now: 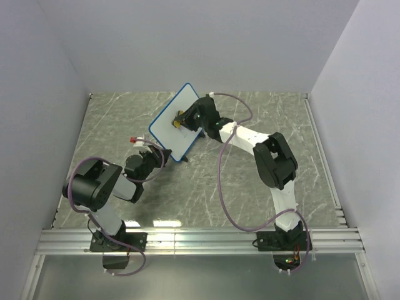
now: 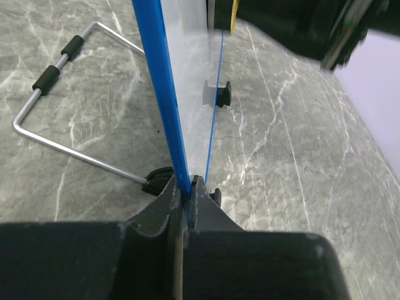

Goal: Erase the whiteboard

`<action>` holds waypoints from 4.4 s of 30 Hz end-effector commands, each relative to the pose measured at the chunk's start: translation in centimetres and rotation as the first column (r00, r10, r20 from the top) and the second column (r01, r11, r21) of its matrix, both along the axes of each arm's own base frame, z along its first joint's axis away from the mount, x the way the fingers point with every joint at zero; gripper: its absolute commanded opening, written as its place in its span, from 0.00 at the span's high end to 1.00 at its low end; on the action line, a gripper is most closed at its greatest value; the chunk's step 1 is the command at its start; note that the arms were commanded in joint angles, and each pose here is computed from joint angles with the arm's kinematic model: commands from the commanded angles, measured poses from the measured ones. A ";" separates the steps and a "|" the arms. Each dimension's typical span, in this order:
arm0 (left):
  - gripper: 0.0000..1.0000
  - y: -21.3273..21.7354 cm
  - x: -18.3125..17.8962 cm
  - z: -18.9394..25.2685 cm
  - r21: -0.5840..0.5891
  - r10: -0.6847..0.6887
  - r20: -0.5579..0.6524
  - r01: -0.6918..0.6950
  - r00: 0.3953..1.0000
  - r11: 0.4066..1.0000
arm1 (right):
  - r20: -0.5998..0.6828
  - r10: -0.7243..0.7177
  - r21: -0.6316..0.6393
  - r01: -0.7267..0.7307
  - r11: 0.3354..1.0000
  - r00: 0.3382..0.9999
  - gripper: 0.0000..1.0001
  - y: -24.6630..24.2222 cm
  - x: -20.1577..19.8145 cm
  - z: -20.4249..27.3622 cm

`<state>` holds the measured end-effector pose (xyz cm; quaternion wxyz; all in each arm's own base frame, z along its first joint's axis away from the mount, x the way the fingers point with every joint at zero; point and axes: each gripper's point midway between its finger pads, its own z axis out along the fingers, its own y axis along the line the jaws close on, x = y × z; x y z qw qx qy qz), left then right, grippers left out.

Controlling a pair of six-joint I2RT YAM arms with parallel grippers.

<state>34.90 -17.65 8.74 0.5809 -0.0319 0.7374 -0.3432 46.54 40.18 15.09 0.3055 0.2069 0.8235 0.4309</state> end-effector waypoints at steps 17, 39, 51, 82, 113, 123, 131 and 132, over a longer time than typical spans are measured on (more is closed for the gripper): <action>1.00 -1.0 -1.2 -3.4 0.141 -0.078 -0.055 0.085 0.995 0.986 | -0.015 0.132 -0.139 -0.133 0.981 0.991 1.00 3.2 -1.0 -1.9; 1.00 -2.8 -2.3 -4.0 0.159 -0.201 -0.070 0.209 0.977 0.965 | 0.140 0.214 0.119 -0.231 0.966 0.967 1.00 6.4 4.8 5.1; 1.00 -3.3 -2.4 -4.2 0.173 -0.232 -0.079 0.242 0.970 0.955 | -0.038 0.186 0.057 -0.183 0.981 0.982 1.00 3.9 4.3 -5.0; 1.00 -4.1 -2.5 -5.7 0.214 -0.252 -0.121 0.273 0.960 0.938 | -0.010 0.090 -0.055 -0.090 0.994 0.996 1.00 -1.7 8.0 -2.2; 1.00 -4.7 -7.9 -8.8 0.003 -0.327 -0.246 0.338 0.912 0.941 | -0.043 0.262 0.060 -0.259 0.964 0.964 1.00 5.8 2.0 -3.9; 1.00 -5.6 -8.5 -8.0 0.014 -0.368 -0.236 0.382 0.899 0.924 | 0.154 0.151 0.221 -0.183 0.958 0.976 1.00 5.5 9.2 4.9; 1.00 -5.6 -8.7 -8.6 0.018 -0.381 -0.239 0.396 0.893 0.918 | 0.002 0.280 0.148 -0.277 0.949 0.960 1.00 7.3 1.3 -1.1; 1.00 -5.6 -8.7 -8.7 0.019 -0.381 -0.243 0.397 0.892 0.918 | -0.015 0.293 0.139 -0.289 0.947 0.956 1.00 7.4 0.1 -1.8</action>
